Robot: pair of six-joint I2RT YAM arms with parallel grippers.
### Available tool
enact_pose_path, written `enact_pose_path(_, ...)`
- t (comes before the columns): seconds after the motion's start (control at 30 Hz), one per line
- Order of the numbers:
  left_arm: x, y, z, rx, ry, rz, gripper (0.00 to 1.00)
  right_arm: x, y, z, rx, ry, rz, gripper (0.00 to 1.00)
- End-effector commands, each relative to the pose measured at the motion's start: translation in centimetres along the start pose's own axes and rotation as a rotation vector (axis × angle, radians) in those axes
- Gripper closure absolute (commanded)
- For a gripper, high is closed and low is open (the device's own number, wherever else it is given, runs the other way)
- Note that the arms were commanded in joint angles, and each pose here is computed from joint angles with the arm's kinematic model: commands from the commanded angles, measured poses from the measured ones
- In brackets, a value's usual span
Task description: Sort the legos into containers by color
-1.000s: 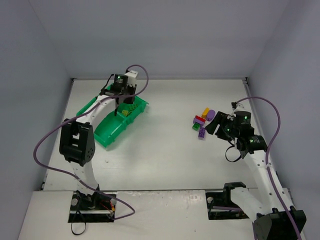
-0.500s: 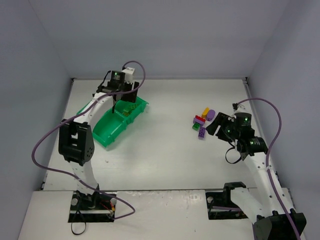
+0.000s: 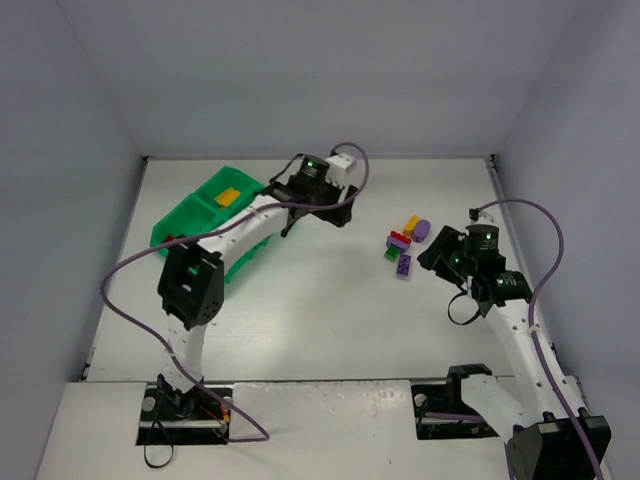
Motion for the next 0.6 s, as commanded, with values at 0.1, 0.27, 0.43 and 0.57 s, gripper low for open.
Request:
enact_pose_path(0.1, -7.2, -4.0, 0.1, -0.068, 0.031, -0.061, 0.3, -0.4, -0.7, 0.4, -0.024, -0.062, -0.067, 0.5)
enact_pose_path(0.27, -9.9, -6.6, -0.7, -0.076, 0.014, -0.065, 0.29, -0.4, -0.5, 0.6, -0.031, -0.06, -0.067, 0.49)
enact_pose_path(0.43, -11.4, -8.4, -2.2, -0.067, -0.015, -0.056, 0.29, -0.3, -0.1, 0.8, -0.043, -0.055, -0.065, 0.49)
enact_pose_path(0.57, -12.9, -10.4, -3.7, -0.058, -0.047, -0.067, 0.29, -0.5, 0.6, 0.8, -0.055, -0.04, -0.071, 0.48)
Point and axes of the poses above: each gripper's point midway between its finger pads, its own y axis back along the fingers, its own x axis along the line the jaws close on, z = x × y, the point moved 10 cm from there along y, back along the fingers, and after that the axes turned 11 degrees about y, right-handed, at the moved point
